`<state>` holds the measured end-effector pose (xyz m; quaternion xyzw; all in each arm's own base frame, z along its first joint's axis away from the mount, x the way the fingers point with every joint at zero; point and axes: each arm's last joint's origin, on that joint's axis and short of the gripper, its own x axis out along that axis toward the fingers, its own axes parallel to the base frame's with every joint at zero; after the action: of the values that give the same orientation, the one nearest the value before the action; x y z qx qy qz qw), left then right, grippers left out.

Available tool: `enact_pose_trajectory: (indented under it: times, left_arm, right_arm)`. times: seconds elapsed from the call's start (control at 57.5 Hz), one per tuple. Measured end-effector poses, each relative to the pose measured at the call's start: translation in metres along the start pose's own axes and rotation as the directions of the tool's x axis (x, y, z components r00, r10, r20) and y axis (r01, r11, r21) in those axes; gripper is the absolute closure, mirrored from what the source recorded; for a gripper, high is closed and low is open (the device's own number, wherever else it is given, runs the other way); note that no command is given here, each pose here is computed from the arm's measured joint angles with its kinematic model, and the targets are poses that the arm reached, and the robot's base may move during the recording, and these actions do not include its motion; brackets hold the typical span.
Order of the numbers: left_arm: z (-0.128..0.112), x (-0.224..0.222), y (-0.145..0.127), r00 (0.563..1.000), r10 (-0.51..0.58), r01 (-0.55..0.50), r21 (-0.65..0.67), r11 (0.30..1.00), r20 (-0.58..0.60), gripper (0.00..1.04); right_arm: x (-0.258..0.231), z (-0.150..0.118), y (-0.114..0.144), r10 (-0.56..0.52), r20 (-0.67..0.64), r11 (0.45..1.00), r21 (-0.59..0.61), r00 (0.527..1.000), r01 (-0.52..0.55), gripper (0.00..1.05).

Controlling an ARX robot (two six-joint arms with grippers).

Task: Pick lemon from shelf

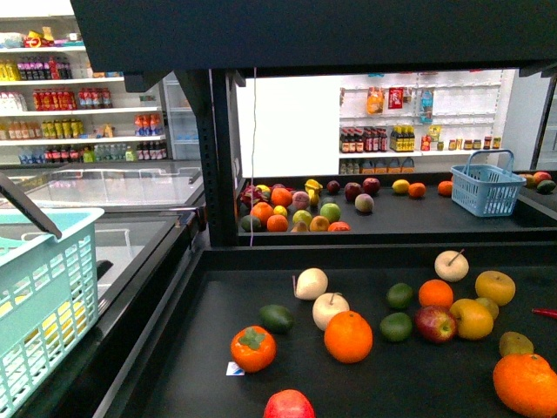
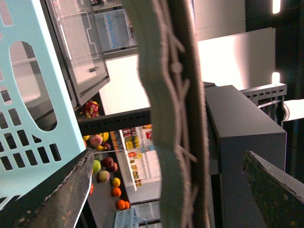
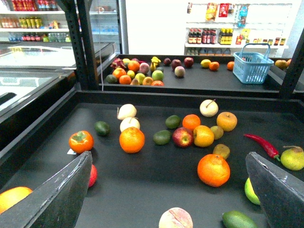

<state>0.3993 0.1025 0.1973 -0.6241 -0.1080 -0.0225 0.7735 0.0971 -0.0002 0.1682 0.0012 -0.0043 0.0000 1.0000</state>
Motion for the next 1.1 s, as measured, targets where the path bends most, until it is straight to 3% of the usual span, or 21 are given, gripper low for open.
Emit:
enact_pose_trajectory:
  times: [0.278,0.417,0.522,0.713,0.765,0.852,0.904,0.957,1.026,1.096]
  left_arm:
    - [0.016,-0.014,-0.025,0.993,0.12,-0.121,0.098,0.988,0.014,0.08]
    - [0.025,-0.027,-0.031,0.963,0.268,-0.27,0.194,0.943,0.034,0.08]
    - [0.026,-0.037,-0.044,0.947,0.32,-0.318,0.278,0.906,0.041,0.08]
    - [0.012,-0.08,-0.082,0.885,0.453,-0.428,0.573,0.699,0.108,0.08]
    - [-0.007,-0.107,-0.098,0.867,0.488,-0.405,0.713,0.572,0.101,0.08]
    - [-0.026,-0.14,-0.118,0.872,0.489,-0.3,0.825,0.48,0.032,0.09]
    - [-0.034,-0.158,-0.128,0.933,0.354,-0.11,0.88,0.463,-0.07,0.18]
    - [-0.046,-0.186,-0.138,0.968,0.228,0.017,0.931,0.365,-0.107,0.29]
    - [-0.052,-0.216,-0.136,0.968,0.2,0.083,0.947,0.31,-0.151,0.41]
    - [-0.052,-0.244,-0.126,0.967,0.209,0.087,0.959,0.269,-0.146,0.54]
  right_arm:
    - [0.0,0.0,0.0,0.0,0.0,1.0,0.0,1.0,0.0,0.07]
    - [0.0,0.0,0.0,0.0,0.0,1.0,0.0,1.0,0.0,0.07]
    - [0.0,0.0,0.0,0.0,0.0,1.0,0.0,1.0,0.0,0.07]
    - [0.0,0.0,0.0,0.0,0.0,1.0,0.0,1.0,0.0,0.07]
    - [0.0,0.0,0.0,0.0,0.0,1.0,0.0,1.0,0.0,0.07]
    - [0.0,0.0,0.0,0.0,0.0,1.0,0.0,1.0,0.0,0.07]
    - [0.0,0.0,0.0,0.0,0.0,1.0,0.0,1.0,0.0,0.07]
    - [0.0,0.0,0.0,-0.001,0.0,1.0,0.0,1.0,0.001,0.07]
    - [0.0,0.0,0.0,-0.001,0.0,1.0,0.0,1.0,0.001,0.07]
    - [0.0,0.0,0.0,-0.002,0.001,1.0,0.0,1.0,0.002,0.07]
